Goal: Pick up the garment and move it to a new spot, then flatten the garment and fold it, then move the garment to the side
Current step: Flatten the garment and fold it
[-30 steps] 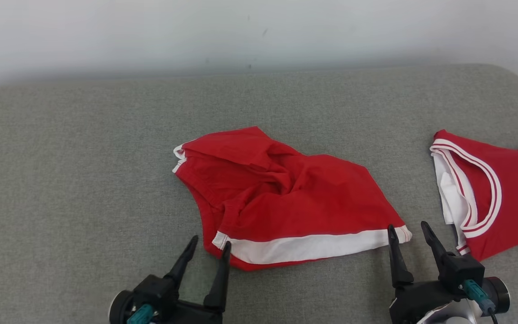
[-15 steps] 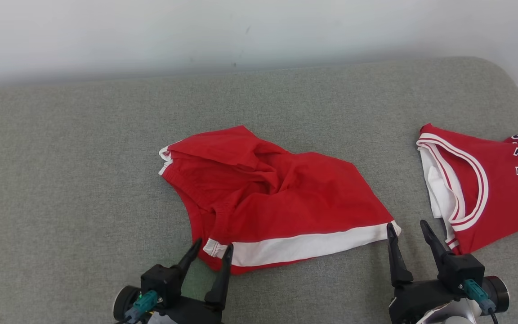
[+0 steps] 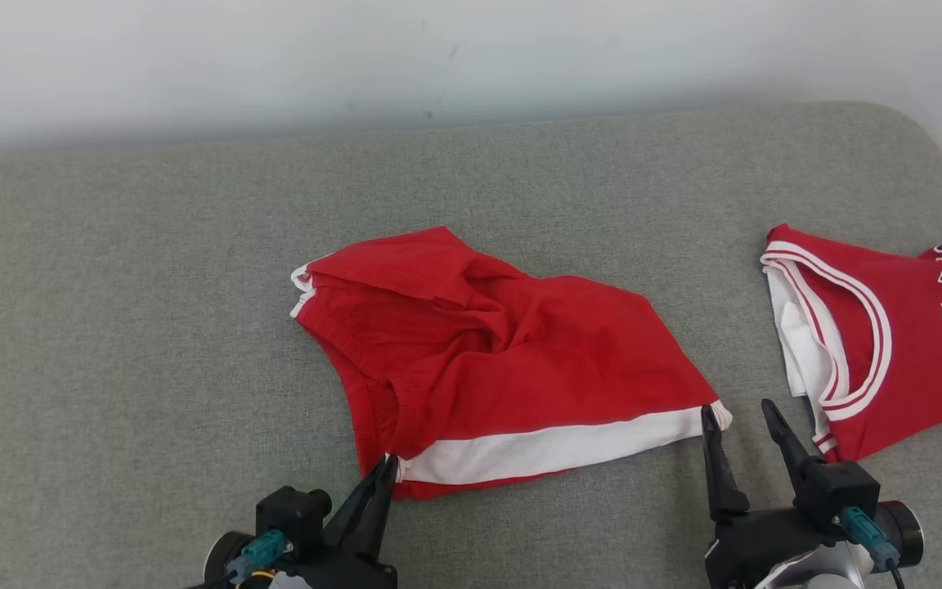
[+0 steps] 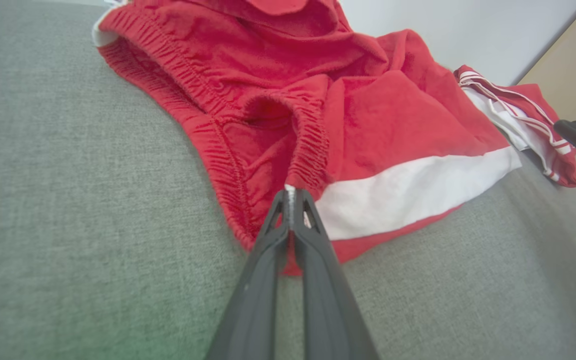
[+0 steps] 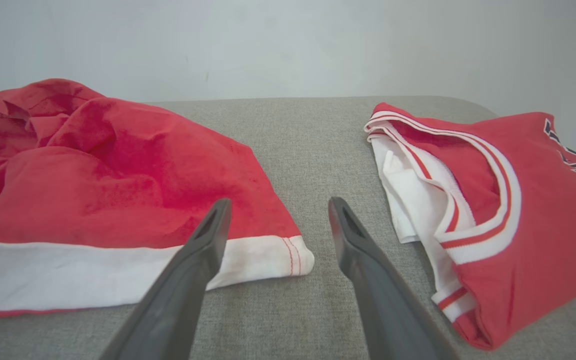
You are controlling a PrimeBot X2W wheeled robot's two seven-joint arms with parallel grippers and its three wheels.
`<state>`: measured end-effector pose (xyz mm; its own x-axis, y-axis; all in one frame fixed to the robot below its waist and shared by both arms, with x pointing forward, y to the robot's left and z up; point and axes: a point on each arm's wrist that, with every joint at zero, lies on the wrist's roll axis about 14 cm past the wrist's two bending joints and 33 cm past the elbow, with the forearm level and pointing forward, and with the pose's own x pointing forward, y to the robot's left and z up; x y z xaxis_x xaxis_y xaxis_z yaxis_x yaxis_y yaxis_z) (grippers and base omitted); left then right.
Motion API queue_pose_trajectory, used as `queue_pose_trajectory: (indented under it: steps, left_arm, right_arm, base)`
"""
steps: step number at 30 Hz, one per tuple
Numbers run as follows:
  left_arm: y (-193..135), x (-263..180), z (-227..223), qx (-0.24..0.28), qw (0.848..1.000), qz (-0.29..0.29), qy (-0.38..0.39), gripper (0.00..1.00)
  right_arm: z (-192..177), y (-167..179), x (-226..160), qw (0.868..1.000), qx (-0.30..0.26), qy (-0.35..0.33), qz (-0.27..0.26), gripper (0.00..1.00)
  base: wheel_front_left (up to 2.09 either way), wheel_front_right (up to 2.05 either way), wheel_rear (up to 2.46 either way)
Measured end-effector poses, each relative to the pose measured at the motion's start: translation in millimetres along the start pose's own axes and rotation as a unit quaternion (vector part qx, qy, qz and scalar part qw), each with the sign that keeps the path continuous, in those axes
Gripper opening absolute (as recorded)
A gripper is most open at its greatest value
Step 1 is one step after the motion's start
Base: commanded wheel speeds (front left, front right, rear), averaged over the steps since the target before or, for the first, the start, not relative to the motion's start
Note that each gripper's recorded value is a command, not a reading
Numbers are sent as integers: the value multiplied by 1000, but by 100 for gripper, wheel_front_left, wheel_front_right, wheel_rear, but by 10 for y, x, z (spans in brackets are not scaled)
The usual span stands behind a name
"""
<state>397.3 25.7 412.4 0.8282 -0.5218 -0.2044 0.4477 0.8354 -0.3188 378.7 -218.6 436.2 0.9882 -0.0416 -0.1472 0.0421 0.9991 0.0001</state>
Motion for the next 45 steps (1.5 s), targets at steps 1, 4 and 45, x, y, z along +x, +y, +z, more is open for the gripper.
queue_pose_trajectory:
  steps: [1, 4, 45]
  left_arm:
    - [6, 6, 3, 0, 1000, 1, 0, 0]
    - [21, 9, 1, -3, 1000, 3, 0, 0]
    - [678, -335, 245, -13, 989, 133, -63, 0]
  right_arm:
    - [0, -1, 0, 1000, 0, 0, 0, 100]
    - [13, -12, 4, 1000, 0, -2, -2, 100]
    - [-523, 437, -79, 994, 37, 86, 59, 0]
  base:
    - [0, 0, 0]
    - [0, 0, 0]
    - [0, 0, 0]
